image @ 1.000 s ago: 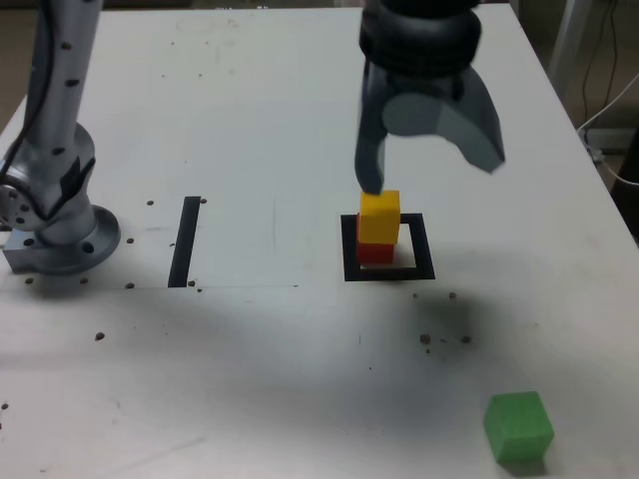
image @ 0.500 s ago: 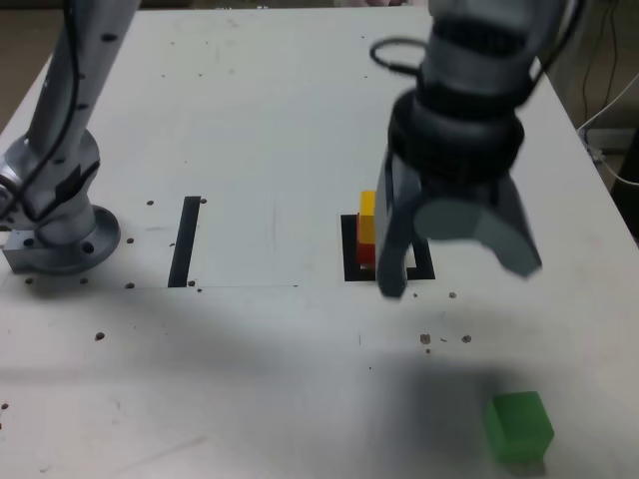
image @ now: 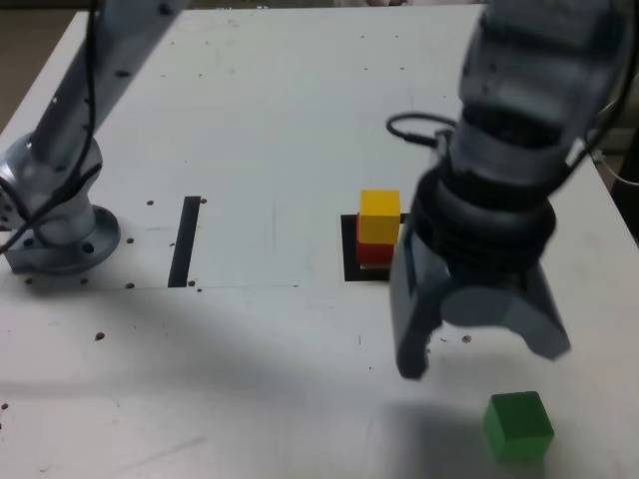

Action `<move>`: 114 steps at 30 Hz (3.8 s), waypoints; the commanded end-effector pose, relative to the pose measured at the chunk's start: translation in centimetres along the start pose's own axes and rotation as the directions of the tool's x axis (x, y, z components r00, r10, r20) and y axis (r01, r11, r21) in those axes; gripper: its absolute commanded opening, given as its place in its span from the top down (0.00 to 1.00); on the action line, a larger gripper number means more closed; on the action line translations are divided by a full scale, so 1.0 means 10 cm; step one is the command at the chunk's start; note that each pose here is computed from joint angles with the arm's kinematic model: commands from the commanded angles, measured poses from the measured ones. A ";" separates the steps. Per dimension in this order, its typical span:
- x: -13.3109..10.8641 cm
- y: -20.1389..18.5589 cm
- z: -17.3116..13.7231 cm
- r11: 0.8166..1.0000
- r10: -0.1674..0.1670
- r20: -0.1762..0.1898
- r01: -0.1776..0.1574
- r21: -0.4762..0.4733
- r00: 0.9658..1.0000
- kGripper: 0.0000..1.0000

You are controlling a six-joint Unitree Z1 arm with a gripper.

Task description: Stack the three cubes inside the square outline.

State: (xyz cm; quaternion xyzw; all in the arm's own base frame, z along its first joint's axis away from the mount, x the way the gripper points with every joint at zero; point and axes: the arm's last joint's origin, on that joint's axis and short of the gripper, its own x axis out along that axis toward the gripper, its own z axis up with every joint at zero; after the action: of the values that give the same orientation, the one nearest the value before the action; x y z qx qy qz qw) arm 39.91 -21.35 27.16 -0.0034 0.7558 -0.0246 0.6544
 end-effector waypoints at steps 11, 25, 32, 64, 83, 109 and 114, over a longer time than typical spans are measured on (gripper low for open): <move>0.33 -0.20 0.28 1.000 -0.024 -0.045 0.024 0.010 0.999 0.02; 0.55 -0.26 0.43 0.999 -0.045 -0.071 0.046 0.013 0.996 0.11; 0.60 -0.28 0.46 0.999 -0.050 -0.078 0.051 0.015 0.996 0.38; 0.43 -0.26 0.37 0.997 -0.046 -0.057 0.050 0.058 0.997 0.71; -0.50 0.44 -0.52 0.995 0.018 0.002 -0.018 0.102 1.000 0.71; -0.71 1.50 -0.89 0.997 0.027 -0.011 -0.026 0.076 1.000 0.71; -0.67 1.62 -0.81 0.997 0.021 -0.021 -0.020 0.071 1.000 0.71</move>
State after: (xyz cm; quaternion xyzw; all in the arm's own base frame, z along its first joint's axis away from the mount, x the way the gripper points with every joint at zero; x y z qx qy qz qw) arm 33.24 -5.04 34.47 0.0282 0.7512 -0.0463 0.6579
